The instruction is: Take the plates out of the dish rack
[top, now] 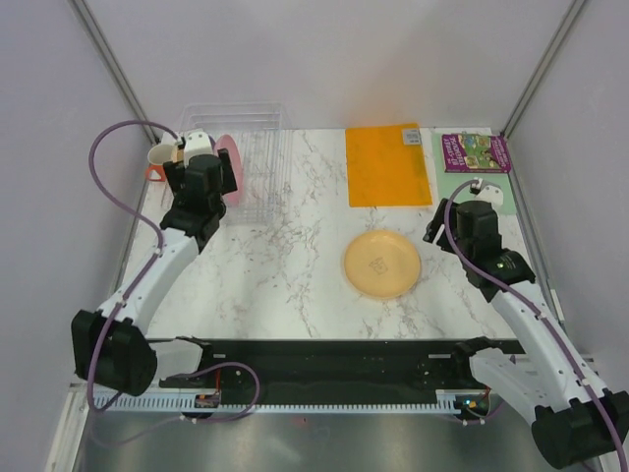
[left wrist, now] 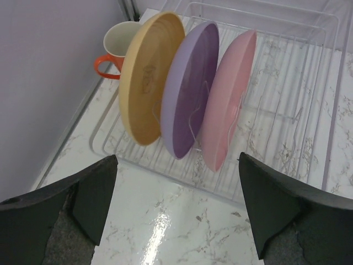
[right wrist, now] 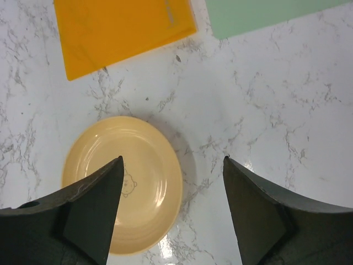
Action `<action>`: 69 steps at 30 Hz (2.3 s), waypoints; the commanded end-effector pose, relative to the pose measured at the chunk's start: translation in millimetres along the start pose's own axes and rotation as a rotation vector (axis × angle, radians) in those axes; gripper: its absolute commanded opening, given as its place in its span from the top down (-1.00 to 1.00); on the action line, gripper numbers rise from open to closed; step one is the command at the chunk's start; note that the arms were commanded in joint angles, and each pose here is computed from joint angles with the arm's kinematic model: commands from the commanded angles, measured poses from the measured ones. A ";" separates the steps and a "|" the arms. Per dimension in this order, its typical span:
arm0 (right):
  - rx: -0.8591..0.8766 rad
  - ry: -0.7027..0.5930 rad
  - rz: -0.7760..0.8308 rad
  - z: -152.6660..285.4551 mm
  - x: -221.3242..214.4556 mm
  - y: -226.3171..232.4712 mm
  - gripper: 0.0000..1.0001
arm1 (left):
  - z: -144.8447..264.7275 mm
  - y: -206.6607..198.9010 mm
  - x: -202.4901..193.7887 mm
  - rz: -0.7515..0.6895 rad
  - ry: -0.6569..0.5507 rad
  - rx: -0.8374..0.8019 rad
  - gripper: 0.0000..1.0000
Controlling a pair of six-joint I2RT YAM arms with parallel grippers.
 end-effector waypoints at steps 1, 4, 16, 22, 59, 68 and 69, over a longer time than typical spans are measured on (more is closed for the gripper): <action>-0.028 0.006 0.031 0.0 5.8 -0.1 -0.59 | -21.9 -23.5 33.4 -0.012 -0.070 -0.093 -0.86; -0.031 0.040 0.040 -7.9 1.3 1.5 -0.59 | -37.5 -36.1 34.7 -0.029 -0.057 -0.097 -0.79; -0.023 0.045 0.037 -12.9 -3.5 2.0 -0.59 | -93.3 -66.4 19.3 -0.151 -0.052 -0.032 -0.69; -0.035 0.043 0.043 -15.0 -1.1 2.5 -0.60 | -110.6 -70.8 5.0 -0.178 -0.048 0.048 -0.59; -0.014 0.048 0.047 -11.3 1.6 4.1 -0.61 | -14.6 -100.2 91.2 -0.413 -0.386 0.355 0.95; 0.183 -0.003 0.028 16.0 25.5 19.5 -0.61 | 68.0 -89.6 79.4 -0.247 -0.165 -0.049 0.95; 0.218 -0.003 0.025 17.8 26.3 21.8 -0.60 | 82.6 -84.0 86.9 -0.155 -0.158 -0.203 0.95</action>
Point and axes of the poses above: each gripper's point midway between its finger pads, its own z axis back along the fingers, its own y axis along the line the jaws close on, x = y × z, the point moved 10 cm from there along z, back along the fingers, and after that the axes turned 4 degrees about z, right-handed, at the moved point
